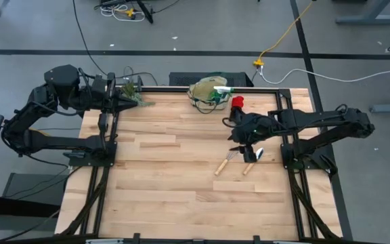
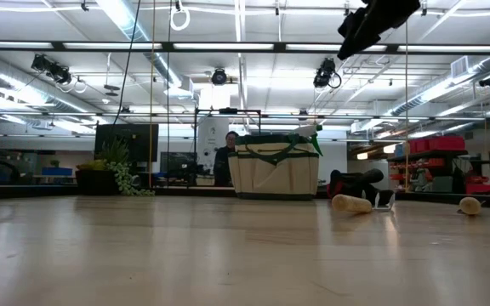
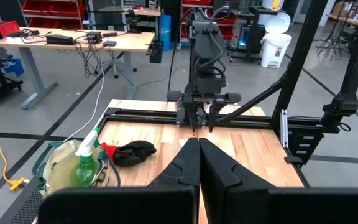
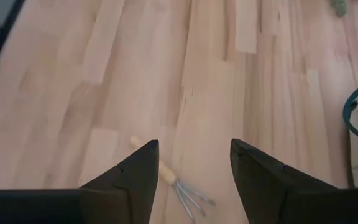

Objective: Pick & Place Garden tools in Gardening bag
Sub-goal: Put the brown hand rake into the white gardening bag

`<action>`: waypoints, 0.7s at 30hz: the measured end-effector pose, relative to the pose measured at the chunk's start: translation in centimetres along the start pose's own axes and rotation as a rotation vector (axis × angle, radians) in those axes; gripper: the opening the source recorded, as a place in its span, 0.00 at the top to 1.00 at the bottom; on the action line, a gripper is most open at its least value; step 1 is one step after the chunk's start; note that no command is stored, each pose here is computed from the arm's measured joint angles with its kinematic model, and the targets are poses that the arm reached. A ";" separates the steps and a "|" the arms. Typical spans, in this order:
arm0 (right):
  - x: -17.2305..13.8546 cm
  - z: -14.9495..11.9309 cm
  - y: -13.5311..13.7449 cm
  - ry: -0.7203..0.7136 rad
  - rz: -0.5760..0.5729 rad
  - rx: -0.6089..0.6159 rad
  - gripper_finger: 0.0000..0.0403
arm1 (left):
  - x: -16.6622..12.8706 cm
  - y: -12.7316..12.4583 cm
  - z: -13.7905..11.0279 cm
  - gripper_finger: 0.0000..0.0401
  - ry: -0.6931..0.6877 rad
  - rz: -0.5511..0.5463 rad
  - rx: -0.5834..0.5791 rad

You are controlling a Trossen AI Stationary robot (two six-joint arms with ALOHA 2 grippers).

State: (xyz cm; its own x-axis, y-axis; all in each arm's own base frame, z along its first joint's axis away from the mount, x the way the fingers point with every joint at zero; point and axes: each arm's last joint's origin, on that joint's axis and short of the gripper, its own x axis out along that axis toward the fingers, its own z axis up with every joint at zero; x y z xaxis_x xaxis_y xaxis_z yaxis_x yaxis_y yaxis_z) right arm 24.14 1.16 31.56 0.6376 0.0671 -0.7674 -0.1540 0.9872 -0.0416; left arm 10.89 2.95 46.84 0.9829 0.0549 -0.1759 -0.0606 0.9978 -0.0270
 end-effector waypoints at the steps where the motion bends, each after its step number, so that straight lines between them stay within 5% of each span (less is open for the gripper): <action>1: 0.0 -0.1 0.0 0.008 0.001 -0.011 0.51 | 0.0 0.0 0.0 0.99 0.000 0.000 0.000; 21: 2.3 0.0 -0.1 0.073 0.013 -0.043 0.46 | 0.0 0.0 0.0 0.99 0.001 0.009 -0.002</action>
State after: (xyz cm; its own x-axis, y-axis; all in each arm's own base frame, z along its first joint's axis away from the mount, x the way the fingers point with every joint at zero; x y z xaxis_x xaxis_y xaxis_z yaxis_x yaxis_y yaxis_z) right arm 25.64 1.23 29.86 0.5786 0.0680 -0.8127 -0.1953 0.9791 -0.0572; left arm 10.88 2.97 46.82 0.9820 0.0642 -0.1774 -0.0702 0.9972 -0.0276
